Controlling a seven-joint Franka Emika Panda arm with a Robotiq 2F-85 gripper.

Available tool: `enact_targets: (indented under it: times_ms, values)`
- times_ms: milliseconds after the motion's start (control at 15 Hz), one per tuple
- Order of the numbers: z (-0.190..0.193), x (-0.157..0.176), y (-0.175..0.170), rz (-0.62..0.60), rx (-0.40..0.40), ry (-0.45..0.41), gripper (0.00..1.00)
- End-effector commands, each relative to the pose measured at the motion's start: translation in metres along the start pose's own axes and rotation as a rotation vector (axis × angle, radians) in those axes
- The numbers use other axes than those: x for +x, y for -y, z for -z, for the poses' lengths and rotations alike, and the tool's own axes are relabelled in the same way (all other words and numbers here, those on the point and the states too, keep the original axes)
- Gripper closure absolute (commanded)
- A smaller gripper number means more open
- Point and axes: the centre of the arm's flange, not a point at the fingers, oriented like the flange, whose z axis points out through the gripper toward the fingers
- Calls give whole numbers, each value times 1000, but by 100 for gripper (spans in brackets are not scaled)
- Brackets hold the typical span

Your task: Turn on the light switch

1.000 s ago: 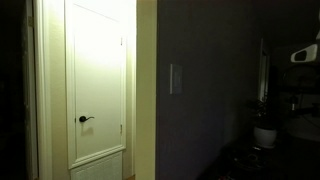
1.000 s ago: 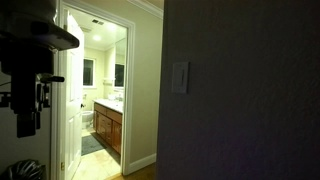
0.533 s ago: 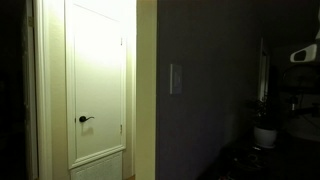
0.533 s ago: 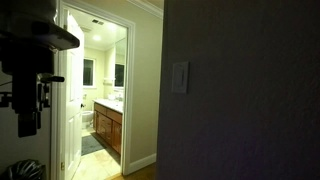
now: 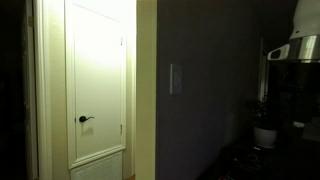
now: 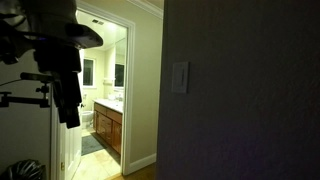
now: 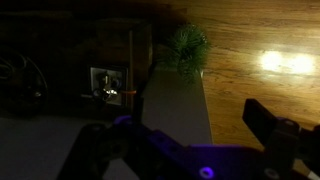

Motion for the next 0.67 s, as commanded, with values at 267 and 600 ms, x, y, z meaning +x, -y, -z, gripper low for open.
enact_targets:
  times_ms: [267,600]
  values:
    - [-3,98,-25,42,27,-54,0]
    - [-2,123,-27,33,19,-51,0]
